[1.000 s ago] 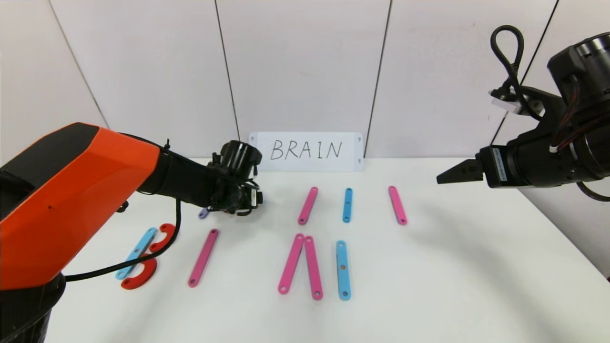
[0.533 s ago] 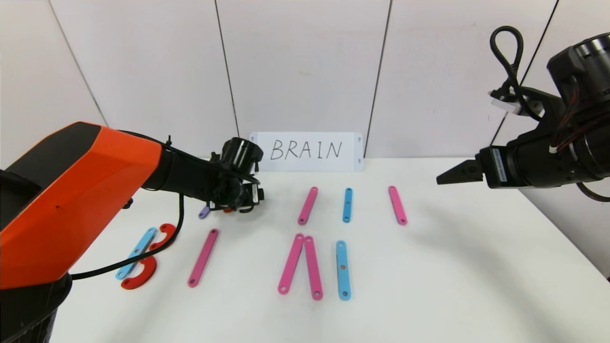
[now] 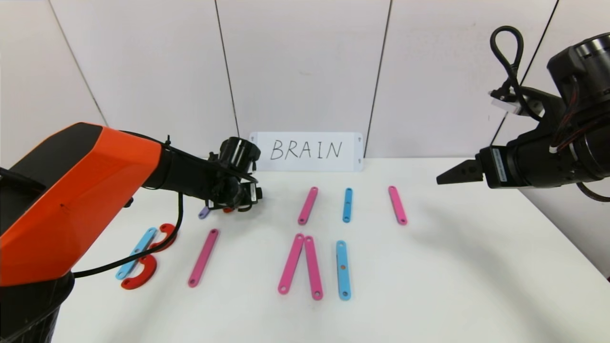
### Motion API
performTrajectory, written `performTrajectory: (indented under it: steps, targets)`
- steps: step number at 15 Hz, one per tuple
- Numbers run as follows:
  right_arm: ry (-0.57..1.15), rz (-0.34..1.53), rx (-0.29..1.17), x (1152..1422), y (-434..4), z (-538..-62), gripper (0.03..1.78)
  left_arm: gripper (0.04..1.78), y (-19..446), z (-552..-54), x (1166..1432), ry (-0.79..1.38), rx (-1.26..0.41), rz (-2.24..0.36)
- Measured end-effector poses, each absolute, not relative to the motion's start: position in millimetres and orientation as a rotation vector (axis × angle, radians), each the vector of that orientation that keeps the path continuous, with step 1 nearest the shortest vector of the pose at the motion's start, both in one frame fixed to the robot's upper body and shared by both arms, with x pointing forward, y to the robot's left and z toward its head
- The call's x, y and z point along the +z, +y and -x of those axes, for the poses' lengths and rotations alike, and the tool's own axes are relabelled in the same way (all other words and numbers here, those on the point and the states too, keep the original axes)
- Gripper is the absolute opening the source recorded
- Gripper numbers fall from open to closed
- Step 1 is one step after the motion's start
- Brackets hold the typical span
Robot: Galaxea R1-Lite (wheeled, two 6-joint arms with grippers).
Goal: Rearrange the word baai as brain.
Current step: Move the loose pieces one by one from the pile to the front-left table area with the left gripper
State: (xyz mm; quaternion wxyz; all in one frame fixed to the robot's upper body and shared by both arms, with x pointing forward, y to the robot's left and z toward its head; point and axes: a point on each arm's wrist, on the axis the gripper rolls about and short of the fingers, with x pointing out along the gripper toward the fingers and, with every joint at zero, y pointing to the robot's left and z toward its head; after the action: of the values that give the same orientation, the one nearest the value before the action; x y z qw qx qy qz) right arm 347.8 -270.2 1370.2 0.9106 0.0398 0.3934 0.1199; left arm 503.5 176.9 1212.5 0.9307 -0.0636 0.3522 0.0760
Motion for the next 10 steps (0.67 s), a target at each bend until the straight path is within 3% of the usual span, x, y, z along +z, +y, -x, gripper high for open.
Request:
performTrajectory:
  steps: [10]
  targets:
    - [0.81,-0.082,0.247,1370.4,-270.3,-347.6,1.73,1.7,176.0,-505.5,1207.1,0.732,0.153,0.129]
